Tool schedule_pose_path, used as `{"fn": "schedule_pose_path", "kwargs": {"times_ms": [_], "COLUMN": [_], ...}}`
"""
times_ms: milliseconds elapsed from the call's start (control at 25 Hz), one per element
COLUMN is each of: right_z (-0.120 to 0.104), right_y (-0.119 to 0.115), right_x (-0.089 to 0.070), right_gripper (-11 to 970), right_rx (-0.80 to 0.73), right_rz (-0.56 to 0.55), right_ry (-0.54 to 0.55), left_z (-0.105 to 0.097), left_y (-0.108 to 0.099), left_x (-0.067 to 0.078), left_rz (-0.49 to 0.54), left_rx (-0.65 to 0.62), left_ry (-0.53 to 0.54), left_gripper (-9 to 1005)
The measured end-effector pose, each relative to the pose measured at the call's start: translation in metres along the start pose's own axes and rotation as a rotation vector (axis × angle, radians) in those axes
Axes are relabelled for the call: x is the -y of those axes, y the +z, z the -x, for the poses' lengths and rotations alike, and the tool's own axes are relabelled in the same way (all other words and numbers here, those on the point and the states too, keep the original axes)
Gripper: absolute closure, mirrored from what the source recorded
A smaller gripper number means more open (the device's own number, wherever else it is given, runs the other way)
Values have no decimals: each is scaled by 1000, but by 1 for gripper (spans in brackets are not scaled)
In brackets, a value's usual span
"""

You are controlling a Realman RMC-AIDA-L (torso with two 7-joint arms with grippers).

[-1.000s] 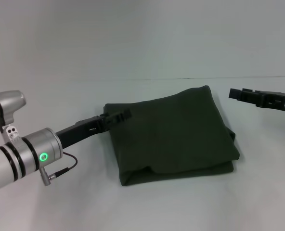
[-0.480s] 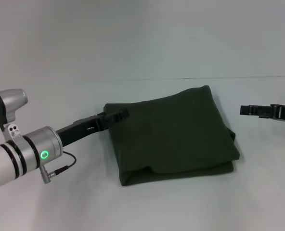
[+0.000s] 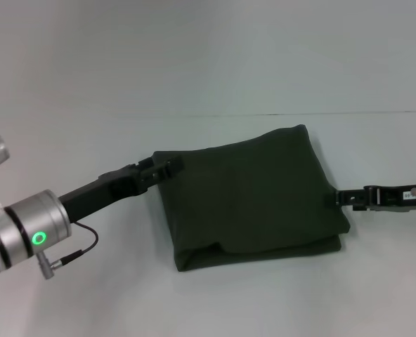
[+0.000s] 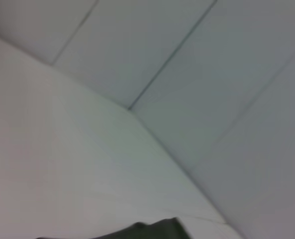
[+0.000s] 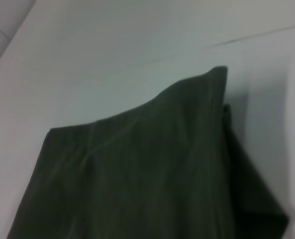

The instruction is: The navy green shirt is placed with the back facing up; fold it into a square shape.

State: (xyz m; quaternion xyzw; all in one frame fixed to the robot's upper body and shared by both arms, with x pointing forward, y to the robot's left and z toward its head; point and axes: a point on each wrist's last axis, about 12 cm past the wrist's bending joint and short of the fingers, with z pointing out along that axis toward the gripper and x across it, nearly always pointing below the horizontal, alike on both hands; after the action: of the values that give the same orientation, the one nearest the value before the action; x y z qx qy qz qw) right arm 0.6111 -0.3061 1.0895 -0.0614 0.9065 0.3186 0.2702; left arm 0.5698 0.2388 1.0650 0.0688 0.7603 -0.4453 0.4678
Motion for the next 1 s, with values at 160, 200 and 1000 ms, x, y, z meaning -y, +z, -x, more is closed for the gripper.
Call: {"fn": "schedule_pose_path", "kwargs": {"times_ms": [160,200,1000], "right_z": [-3,-4,-21], "right_y": [7,8,31], "right_x": [-3,-3,-13], "right_gripper": [61,61,64], "right_rx": [-14,-18,-53], "right_rz": [2,1,24], "right_ry": [7,9,47], "left_z": [0,0,-6], "left_y": [-8,-9,-17], "left_x": [6,7,13], "left_rz": [-63,-67,-134], "left_rx": [6,6,-2], "left_ry": [20,21,77], "left_gripper": [75,75,76]}}
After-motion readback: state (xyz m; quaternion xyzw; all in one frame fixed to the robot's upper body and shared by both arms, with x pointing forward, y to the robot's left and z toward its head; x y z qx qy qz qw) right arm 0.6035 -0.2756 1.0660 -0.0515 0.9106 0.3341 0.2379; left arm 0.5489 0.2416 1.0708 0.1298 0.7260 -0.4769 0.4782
